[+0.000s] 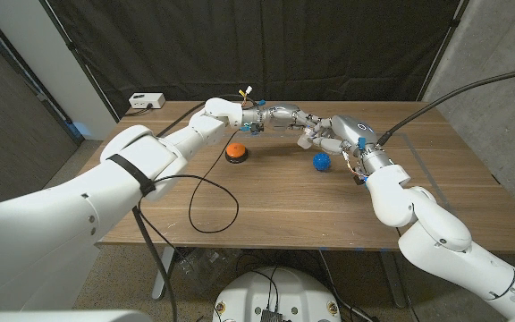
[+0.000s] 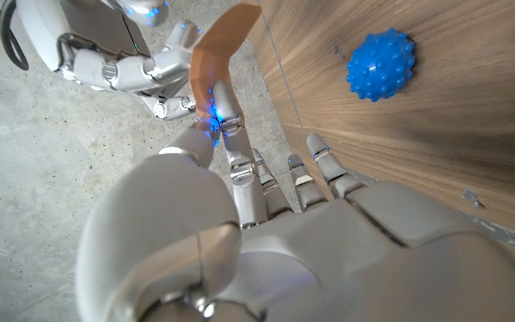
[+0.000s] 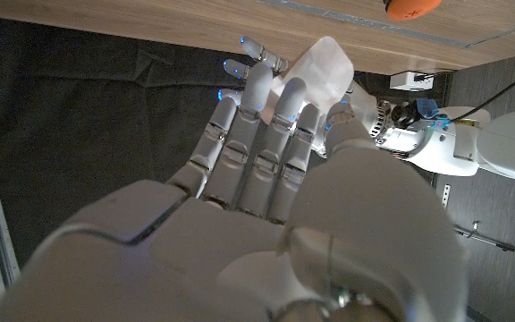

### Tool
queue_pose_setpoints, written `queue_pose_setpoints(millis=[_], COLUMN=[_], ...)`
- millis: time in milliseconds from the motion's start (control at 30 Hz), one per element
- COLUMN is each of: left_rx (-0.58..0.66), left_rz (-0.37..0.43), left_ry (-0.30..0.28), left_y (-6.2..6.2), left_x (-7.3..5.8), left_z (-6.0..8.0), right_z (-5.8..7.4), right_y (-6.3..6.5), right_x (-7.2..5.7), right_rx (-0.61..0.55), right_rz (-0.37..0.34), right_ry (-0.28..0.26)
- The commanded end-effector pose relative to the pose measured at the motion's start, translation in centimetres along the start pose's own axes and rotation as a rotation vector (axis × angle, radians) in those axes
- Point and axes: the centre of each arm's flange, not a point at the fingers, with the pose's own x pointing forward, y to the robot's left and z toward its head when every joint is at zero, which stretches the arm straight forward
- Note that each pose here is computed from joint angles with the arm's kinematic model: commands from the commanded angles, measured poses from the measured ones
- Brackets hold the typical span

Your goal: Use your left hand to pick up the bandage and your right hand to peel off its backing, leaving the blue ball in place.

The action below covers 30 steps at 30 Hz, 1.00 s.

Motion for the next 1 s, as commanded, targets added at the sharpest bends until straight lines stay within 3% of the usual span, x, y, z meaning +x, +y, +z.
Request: queue_pose_setpoints(millis=[33, 333, 500, 767, 1000], left_rx=[-0.014, -0.013, -0.012, -0.015, -0.009], left_rz=[0.017, 0.0, -0.006, -0.002, -0.002], left_ry=[0.017, -0.008, -0.018, -0.009, -0.002], left_y=[0.1, -0.2, -0.2, -0.2, -0.2], left_x=[0.5, 0.6, 0.5, 0.6, 0.7], left_z=[-0.2, 0.1, 0.2, 0.1, 0.1], right_z=[0.5, 1.3, 1.6, 1.4, 1.1], right_y=[0.2, 1.7, 2.0, 2.1, 1.9], right_x=[0.6, 1.9, 2.1, 1.3, 1.0], right_rx=[0.024, -0.13, -0.17, -0.141, -0.137], right_rz=[-0.014, -0.041, -0.072, -0.238, -0.276], right_ry=[-0.035, 0.061, 0.065, 0.029, 0.03])
